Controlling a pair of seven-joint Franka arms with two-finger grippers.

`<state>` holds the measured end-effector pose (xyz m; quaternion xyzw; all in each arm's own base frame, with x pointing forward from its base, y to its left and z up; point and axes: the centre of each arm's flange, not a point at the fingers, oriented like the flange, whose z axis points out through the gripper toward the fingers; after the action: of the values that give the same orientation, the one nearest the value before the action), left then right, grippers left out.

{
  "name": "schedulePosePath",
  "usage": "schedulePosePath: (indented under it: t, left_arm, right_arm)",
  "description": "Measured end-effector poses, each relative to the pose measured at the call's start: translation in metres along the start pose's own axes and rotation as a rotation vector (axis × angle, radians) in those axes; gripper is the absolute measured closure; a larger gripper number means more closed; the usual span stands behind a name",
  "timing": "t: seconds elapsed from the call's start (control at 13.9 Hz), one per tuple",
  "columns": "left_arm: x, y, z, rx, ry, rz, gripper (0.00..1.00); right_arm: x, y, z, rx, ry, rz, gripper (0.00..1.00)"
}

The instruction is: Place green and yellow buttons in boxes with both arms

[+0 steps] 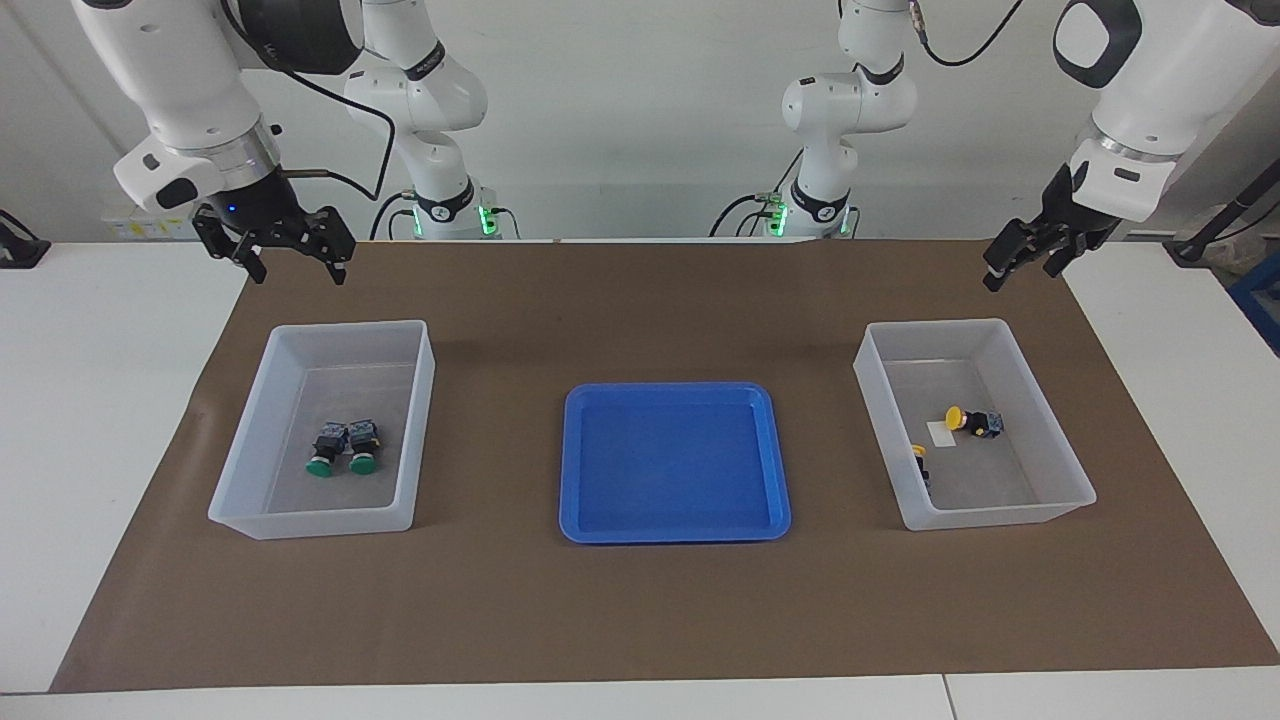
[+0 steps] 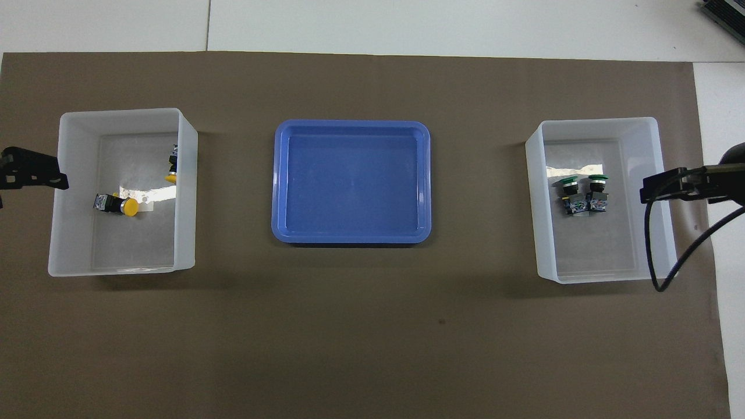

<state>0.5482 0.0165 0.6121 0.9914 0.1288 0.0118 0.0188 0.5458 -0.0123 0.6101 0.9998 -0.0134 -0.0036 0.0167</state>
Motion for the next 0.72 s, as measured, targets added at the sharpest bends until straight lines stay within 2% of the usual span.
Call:
schedulePosePath:
  t: [0.22, 0.5, 0.72]
  left_arm:
    - [0.0011, 0.0007, -0.0011, -0.005, 0.011, -0.003, 0.00]
    - [0.0012, 0.0013, -0.0012, -0.004, 0.013, 0.201, 0.00]
    - [-0.0008, 0.0088, -0.0007, -0.006, 0.011, 0.266, 0.00]
  right_arm:
    - [0.0000, 0.0000, 0.0000, 0.000, 0.000, 0.000, 0.00]
    - [0.0000, -0.0001, 0.0000, 0.000, 0.000, 0.000, 0.00]
    - [0.0000, -0.0001, 0.0001, 0.000, 0.000, 0.000, 0.00]
